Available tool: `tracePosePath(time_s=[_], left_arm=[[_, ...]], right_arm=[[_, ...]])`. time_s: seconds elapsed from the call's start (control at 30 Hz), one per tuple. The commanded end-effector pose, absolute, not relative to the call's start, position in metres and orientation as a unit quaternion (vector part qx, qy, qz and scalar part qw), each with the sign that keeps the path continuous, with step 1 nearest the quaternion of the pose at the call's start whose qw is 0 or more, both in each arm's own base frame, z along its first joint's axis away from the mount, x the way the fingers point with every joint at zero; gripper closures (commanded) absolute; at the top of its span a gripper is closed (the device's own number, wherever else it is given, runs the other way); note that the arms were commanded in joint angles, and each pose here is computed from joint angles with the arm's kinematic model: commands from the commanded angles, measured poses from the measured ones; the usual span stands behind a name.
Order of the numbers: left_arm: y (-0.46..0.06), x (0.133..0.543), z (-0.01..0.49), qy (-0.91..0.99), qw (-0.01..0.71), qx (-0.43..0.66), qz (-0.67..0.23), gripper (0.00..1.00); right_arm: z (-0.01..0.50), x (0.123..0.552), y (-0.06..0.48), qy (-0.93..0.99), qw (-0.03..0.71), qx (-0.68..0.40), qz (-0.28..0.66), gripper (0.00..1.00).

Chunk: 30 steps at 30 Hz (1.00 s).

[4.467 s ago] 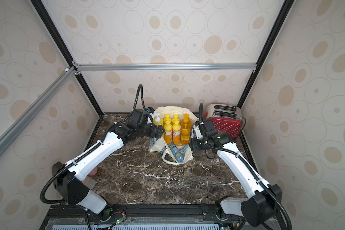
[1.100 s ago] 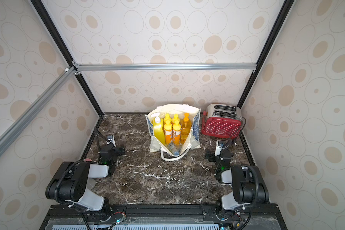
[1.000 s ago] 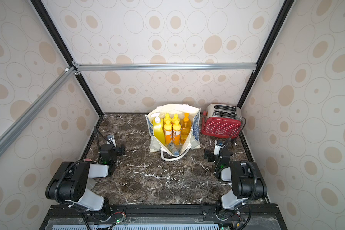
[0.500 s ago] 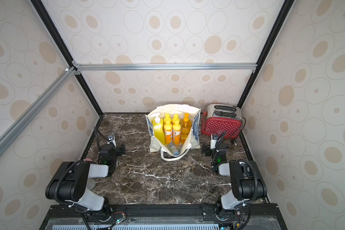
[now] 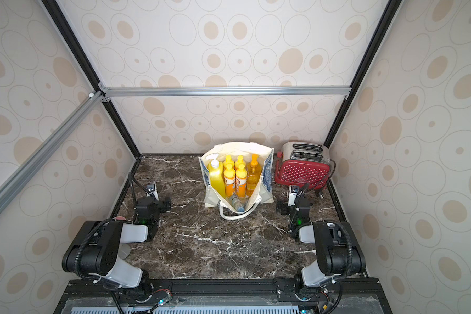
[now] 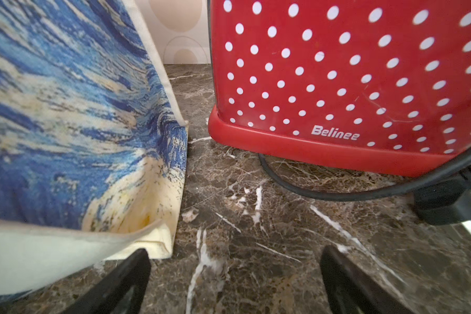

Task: Pack dish soap into the shopping bag
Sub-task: Reset both arms

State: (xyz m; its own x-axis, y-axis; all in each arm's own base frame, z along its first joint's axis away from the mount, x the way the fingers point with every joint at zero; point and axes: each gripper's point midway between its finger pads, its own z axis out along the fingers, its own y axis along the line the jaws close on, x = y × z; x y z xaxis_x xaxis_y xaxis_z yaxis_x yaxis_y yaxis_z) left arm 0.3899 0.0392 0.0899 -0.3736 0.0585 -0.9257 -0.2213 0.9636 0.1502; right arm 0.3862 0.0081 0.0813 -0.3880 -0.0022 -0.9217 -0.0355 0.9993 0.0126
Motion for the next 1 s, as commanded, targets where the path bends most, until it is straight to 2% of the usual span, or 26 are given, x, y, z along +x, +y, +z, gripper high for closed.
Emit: tracePosePath(time_s=[0.0, 0.17, 0.97], left_arm=[[0.040, 0.395, 0.101, 0.810, 0.569, -0.044, 0.131, 0.01], [0.040, 0.395, 0.101, 0.811, 0.569, -0.044, 0.131, 0.01], [0.040, 0.395, 0.101, 0.811, 0.569, -0.044, 0.131, 0.01]], right_arm=[[0.094, 0.386, 0.017, 0.822, 0.568, -0.040, 0.027, 0.00], [0.086, 0.397, 0.026, 0.826, 0.559, -0.058, 0.041, 0.00], [0.085, 0.396, 0.021, 0.836, 0.546, -0.048, 0.029, 0.00]])
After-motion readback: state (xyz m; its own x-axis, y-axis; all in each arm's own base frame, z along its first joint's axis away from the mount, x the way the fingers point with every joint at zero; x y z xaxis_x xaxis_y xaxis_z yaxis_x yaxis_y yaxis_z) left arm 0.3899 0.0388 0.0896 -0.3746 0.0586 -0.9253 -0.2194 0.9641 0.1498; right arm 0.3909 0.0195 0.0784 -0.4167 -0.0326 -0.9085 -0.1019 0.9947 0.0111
